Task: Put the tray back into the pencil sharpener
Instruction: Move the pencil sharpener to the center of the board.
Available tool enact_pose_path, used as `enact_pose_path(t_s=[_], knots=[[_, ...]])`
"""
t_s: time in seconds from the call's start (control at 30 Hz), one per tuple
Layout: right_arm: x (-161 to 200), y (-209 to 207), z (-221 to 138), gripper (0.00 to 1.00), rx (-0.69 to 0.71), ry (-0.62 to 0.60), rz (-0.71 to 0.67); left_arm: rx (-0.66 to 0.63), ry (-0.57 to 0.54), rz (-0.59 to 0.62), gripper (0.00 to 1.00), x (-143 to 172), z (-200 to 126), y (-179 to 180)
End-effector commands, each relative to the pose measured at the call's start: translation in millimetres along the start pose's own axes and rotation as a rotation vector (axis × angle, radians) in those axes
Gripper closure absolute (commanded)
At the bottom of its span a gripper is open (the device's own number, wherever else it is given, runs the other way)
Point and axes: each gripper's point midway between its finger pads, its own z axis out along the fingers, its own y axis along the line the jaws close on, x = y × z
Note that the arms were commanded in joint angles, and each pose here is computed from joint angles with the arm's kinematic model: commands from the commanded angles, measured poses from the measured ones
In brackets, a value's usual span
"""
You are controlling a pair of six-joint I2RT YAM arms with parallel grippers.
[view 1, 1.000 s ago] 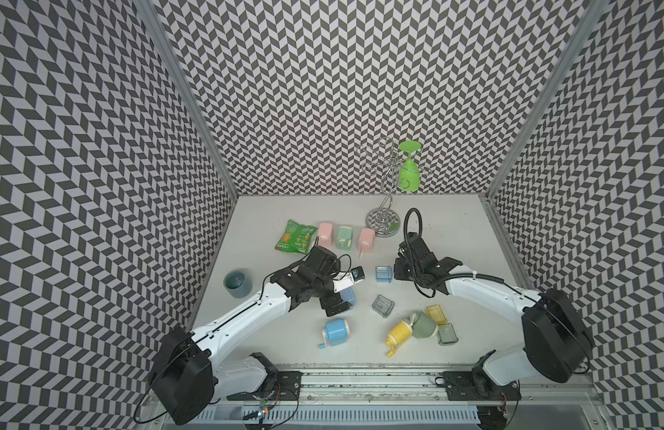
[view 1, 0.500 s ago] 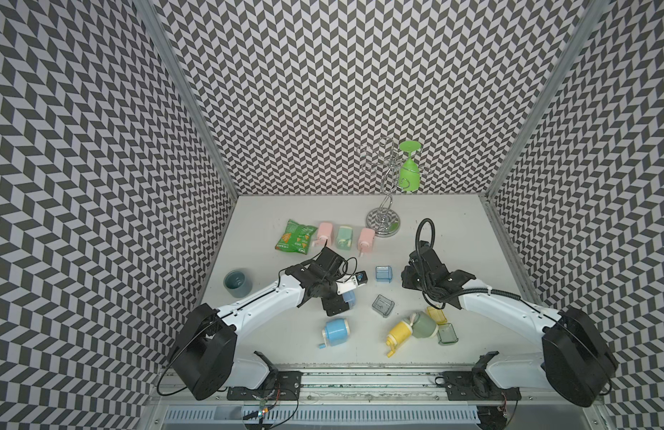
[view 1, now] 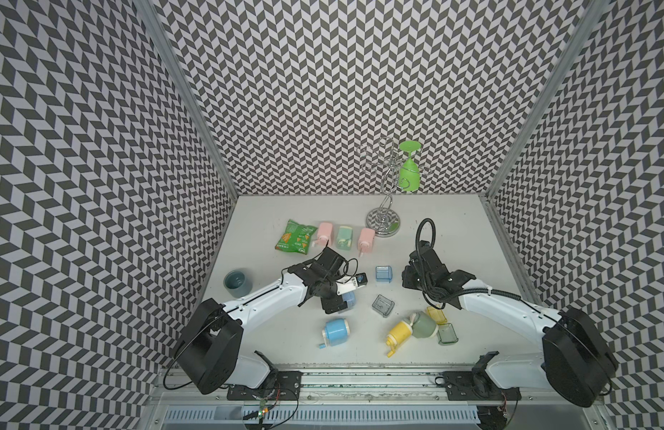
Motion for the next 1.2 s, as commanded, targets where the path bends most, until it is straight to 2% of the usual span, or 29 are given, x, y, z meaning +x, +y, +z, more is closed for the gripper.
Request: enact_pose_path(t_s=[0.0, 0.47, 0.7, 0.77, 1.0, 1.17], knots=[[-15, 8, -3, 0.66, -0.021, -0.049, 0.006, 0.008, -0.017, 0.0, 0.22, -2, 1, 3], [-15, 9, -1, 0.67, -0.018, -0.042, -0.007, 0.035, -0.014, -0.018, 0.23, 9, 12, 1], [-16, 9, -1, 0.67, -0.016, -0.044, -0.009, 0.019, -0.038, -0.01, 0.33, 5, 8, 7], [-17, 9, 0, 0.67, -0.017, -0.044, -0.01, 0.013, -0.049, 0.002, 0.36, 1, 6, 10], [-16, 15, 7, 0.67, -0.057, -0.021, -0.002, -0.037, -0.108, 0.088, 0.38, -23, -3, 30], [-8, 23, 22, 0.67, -0.124, 0.043, 0.005, -0.096, -0.152, 0.18, 0.38, -45, -3, 50]])
